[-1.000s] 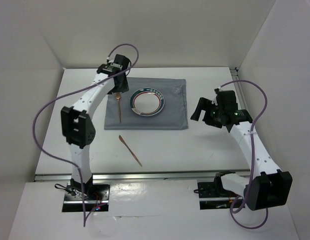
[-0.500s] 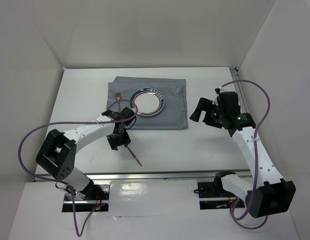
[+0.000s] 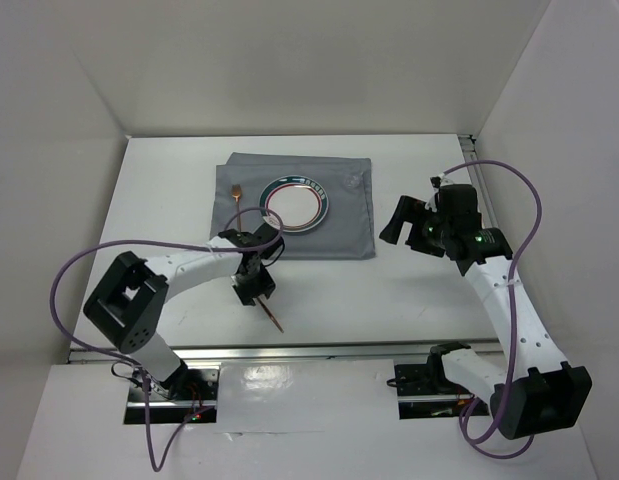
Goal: Set the dinner table for one person
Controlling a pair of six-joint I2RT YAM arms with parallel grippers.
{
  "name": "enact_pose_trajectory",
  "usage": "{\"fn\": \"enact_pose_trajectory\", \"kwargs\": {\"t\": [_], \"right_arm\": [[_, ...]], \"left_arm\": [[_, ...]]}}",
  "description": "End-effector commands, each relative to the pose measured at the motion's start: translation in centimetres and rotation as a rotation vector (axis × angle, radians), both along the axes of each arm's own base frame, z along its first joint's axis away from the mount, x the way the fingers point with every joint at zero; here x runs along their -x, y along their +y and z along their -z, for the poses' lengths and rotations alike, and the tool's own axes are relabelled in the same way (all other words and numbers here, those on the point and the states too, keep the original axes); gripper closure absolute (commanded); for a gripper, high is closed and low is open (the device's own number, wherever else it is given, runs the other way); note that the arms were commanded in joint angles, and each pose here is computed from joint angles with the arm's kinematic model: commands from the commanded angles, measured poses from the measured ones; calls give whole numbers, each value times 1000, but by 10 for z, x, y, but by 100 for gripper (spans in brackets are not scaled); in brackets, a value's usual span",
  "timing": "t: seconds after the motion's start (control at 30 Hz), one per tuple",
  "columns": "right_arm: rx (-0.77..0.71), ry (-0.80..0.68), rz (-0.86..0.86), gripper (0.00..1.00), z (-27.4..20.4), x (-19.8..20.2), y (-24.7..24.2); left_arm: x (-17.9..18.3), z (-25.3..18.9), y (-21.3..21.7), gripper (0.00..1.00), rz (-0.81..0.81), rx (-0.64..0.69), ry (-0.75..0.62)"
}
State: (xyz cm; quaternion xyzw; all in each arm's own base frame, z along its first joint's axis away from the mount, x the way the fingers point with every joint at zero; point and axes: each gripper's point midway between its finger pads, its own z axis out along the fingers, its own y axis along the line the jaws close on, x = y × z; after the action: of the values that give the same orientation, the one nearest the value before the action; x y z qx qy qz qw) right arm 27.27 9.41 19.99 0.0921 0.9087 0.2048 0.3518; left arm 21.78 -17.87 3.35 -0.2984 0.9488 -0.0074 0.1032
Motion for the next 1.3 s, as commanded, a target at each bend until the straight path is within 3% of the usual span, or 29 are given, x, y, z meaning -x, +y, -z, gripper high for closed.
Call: {"fn": "enact_pose_trajectory", "kwargs": {"t": [0.0, 0.3, 0.4, 0.43, 0.57, 0.73, 0.77, 0.93, 1.03, 1.1, 1.13, 1.27], "right_arm": [[-8, -2, -15, 0, -1, 7, 3], [0, 6, -9, 0, 3, 7, 1], [1, 15, -9, 0, 5, 7, 1], [1, 15, -9, 0, 5, 7, 1], [1, 15, -9, 0, 6, 4, 2], [1, 13, -18, 0, 10, -1, 5], [1, 13, -18, 0, 10, -1, 5], [1, 13, -18, 0, 13, -6, 6], [-2, -5, -18, 0, 10, -10, 7], [-16, -12, -18, 0, 8, -11, 9], [-29, -28, -30, 0, 5, -10, 11], [-16, -52, 4, 0, -2, -6, 5]], "left_arm": [[-3, 8, -9, 47, -35, -4, 18], [1, 26, -6, 56, -72, -28, 54], [4, 31, -3, 69, -93, -31, 61], [4, 31, -4, 79, -105, -29, 60], [10, 13, 5, 100, -129, -33, 35], [23, -22, 28, 100, -139, -97, -11], [16, -39, 27, 100, -120, -97, -75], [-7, -83, 8, 100, 165, -165, -209], [-27, -113, -20, 100, 282, -167, -250], [-39, -111, -48, 100, 392, -184, -253], [-53, -128, -68, 100, 398, -139, -293], [-92, -128, -136, 100, 586, -52, -338]]}}
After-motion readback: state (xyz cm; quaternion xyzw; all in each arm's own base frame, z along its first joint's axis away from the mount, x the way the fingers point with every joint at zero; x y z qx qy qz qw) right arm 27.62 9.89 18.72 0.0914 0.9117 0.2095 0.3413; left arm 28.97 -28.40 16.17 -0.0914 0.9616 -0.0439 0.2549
